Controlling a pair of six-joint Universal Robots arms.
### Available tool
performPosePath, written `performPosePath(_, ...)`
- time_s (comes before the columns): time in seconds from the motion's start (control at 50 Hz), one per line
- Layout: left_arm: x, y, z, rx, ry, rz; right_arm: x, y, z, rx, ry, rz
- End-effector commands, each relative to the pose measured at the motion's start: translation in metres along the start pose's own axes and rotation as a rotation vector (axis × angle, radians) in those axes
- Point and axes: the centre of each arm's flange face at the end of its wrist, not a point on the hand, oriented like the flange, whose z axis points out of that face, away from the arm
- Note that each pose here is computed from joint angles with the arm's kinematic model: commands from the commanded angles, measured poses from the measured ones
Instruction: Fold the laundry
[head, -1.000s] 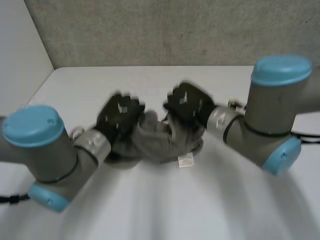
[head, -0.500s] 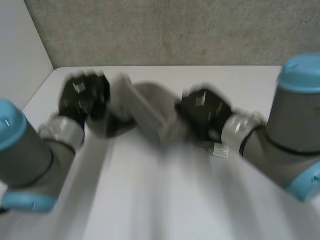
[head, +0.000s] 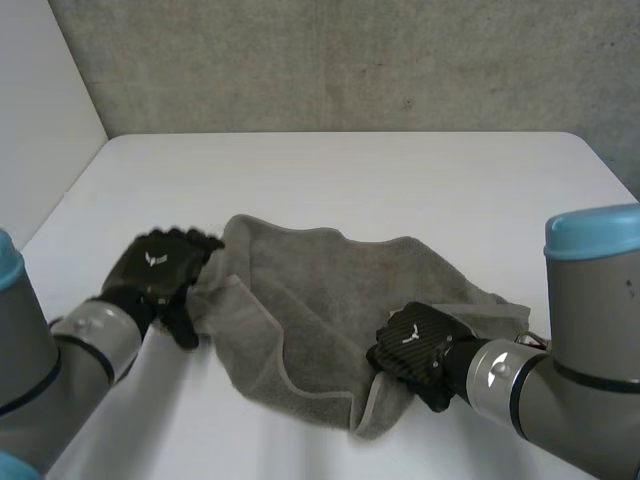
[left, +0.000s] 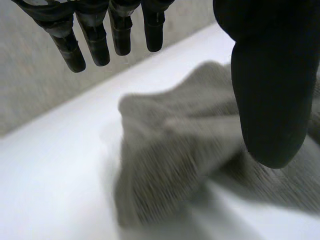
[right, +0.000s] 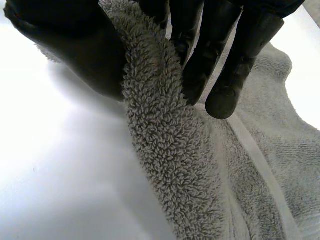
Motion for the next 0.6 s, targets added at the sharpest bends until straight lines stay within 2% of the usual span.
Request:
performPosePath(0.02,0.005,-0.019,0.03,0.101,0.061,0.046,-0.014,0.015,0.002,-0.02,-0.016,0.007)
performPosePath(0.1,0.008,-0.021,0.046,0.105,0.097,0.099,-0.017,0.022,0.002,-0.029,-0.015,0.013)
performPosePath(0.14,0.009,-0.018,0.06,0.081,0.109,0.162,-0.016,0.025,0.003,-0.033,-0.01,0.017)
performPosePath(0.24,0.008,-0.012,0.081,0.038,0.118,0.213,-0.016,0.031,0.004,-0.042,-0.003,0.029)
performPosePath(0.4,0.012,0.009,0.1,-0.059,0.153,0.208,-0.016,0.033,0.005,-0.037,0.003,0.028)
performPosePath(0.6,0.017,0.028,0.097,-0.122,0.18,0.234,-0.015,0.034,0.005,-0.039,0.006,0.03)
